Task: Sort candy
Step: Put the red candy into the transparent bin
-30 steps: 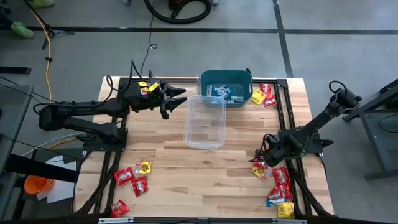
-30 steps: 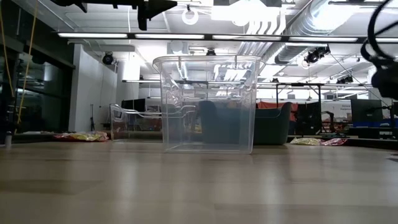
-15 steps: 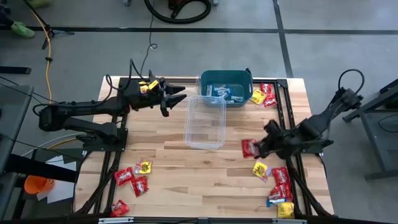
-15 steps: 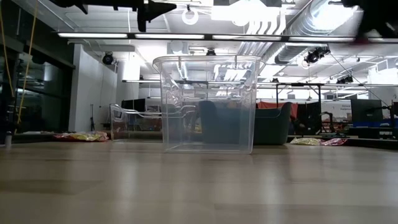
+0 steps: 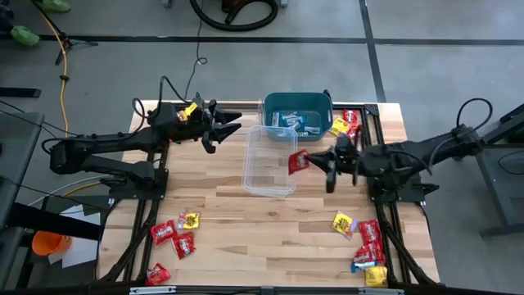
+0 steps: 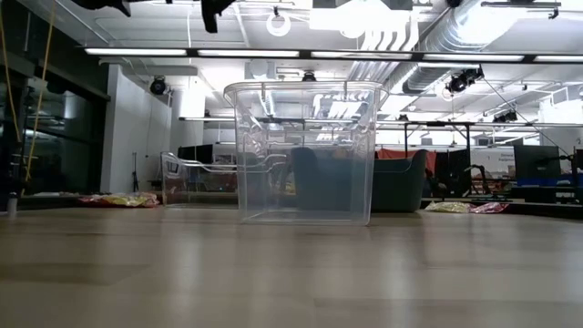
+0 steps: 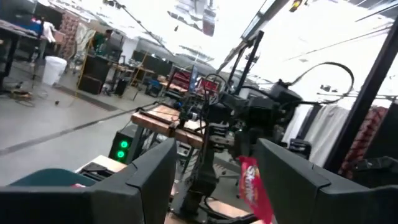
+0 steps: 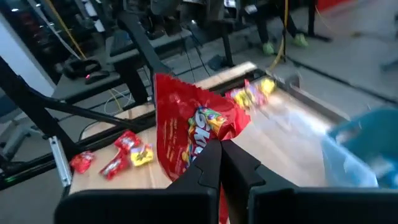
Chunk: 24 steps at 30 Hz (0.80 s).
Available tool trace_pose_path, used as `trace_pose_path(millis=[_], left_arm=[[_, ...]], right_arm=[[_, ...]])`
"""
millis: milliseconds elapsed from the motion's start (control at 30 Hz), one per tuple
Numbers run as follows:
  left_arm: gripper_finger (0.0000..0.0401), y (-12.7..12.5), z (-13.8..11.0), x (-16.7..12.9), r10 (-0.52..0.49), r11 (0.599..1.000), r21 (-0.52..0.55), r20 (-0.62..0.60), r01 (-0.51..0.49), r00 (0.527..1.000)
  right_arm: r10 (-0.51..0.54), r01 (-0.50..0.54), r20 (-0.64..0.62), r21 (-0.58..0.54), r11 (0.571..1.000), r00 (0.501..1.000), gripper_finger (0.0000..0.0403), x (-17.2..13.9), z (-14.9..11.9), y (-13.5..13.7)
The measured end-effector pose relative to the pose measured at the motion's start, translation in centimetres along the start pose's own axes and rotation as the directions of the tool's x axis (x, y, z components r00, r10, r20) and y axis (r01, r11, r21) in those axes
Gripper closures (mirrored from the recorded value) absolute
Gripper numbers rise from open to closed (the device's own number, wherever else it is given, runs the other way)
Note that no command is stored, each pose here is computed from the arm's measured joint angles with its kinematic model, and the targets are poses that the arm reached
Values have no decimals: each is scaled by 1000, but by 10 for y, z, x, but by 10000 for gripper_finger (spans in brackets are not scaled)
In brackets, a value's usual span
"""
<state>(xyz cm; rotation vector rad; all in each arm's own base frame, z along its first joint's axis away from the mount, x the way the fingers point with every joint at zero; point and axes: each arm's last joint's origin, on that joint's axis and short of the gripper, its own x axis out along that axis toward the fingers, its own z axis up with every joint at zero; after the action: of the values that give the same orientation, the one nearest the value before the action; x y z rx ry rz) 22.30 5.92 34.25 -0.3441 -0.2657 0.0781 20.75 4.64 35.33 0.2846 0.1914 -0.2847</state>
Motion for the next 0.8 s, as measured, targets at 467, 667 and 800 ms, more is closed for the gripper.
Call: trace_pose_path(millis=[467,667,800], left_arm=[[192,-12,7,-8,-36,999,32,22,36,999],[192,-11,7,-8,-28,999,33,26,27,999],[192,-11,7,-8,-11,999,36,27,10,1000]], right_arm=[[287,-283,29,-96,954,957,403,78,4,-14],[296,-290,47,-110,951,954,403,75,7,-14],[283,-276,55,-108,955,958,403,75,7,-14]])
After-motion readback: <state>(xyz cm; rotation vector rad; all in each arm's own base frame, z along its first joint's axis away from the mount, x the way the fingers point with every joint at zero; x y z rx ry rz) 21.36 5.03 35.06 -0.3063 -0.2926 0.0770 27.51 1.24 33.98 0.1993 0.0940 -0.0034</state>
